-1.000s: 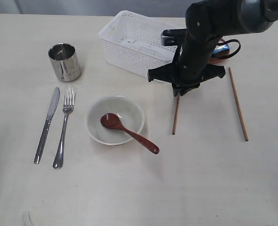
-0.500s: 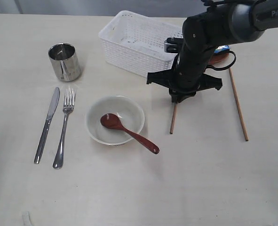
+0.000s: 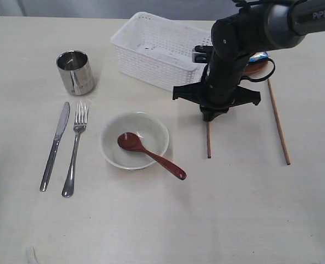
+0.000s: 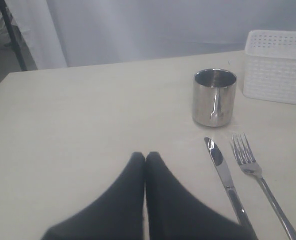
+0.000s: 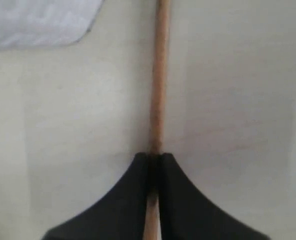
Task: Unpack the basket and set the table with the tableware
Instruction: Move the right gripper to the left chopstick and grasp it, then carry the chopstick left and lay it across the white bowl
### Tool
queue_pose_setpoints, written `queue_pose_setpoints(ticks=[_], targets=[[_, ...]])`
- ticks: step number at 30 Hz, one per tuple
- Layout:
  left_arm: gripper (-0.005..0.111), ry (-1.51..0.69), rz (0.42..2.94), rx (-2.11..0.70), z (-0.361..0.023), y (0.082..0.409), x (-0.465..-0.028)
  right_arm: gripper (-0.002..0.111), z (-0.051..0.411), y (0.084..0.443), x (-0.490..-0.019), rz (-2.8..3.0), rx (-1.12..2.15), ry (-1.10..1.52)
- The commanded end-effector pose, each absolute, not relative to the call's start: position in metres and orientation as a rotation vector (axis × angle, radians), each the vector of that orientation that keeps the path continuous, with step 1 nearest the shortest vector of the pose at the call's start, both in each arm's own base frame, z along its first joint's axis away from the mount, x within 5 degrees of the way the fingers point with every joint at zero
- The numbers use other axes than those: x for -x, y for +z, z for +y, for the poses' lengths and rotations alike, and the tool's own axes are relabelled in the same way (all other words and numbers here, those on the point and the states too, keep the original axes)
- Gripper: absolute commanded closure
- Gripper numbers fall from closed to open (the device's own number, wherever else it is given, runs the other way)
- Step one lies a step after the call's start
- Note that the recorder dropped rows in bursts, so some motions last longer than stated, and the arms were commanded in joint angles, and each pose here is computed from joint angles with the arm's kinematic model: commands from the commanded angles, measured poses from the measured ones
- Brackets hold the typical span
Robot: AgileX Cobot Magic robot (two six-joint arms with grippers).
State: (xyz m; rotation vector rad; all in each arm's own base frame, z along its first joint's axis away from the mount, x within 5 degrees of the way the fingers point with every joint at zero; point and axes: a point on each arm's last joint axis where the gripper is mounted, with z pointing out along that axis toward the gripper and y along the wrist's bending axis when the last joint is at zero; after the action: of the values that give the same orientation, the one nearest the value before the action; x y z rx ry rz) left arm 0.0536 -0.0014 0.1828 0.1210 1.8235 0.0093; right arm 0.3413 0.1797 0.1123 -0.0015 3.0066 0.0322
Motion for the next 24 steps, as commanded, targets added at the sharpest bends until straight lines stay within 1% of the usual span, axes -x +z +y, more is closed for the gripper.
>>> queue_pose_setpoints(ticks=[1, 7, 13, 16, 19, 20, 24], targets=[[0.107, 0.003, 1.823, -0.124, -0.002, 0.182, -0.054, 0.109, 0.169, 0.106, -0.333, 3.08, 0.07, -0.109], [0.107, 0.003, 1.823, -0.124, -0.002, 0.182, -0.054, 0.109, 0.162, 0.136, -0.329, 3.053, 0.142, -0.177], [0.107, 0.003, 1.823, -0.124, -0.002, 0.182, -0.054, 0.109, 0.157, 0.189, -0.324, 2.927, 0.166, -0.115], [0.107, 0.005, 1.823, -0.125, -0.002, 0.182, -0.054, 0.109, 0.16, 0.222, -0.314, 2.848, 0.244, -0.043], [0.107, 0.008, 1.823, -0.127, -0.002, 0.182, -0.054, 0.109, 0.168, 0.246, -0.302, 2.778, 0.431, 0.037], [0.107, 0.008, 1.823, -0.127, -0.002, 0.182, -0.054, 0.109, 0.173, 0.253, -0.297, 2.767, 0.507, 0.095], [0.107, 0.008, 1.823, -0.127, -0.002, 0.182, -0.054, 0.109, 0.2, 0.265, -0.281, 2.817, 0.617, 0.382]])
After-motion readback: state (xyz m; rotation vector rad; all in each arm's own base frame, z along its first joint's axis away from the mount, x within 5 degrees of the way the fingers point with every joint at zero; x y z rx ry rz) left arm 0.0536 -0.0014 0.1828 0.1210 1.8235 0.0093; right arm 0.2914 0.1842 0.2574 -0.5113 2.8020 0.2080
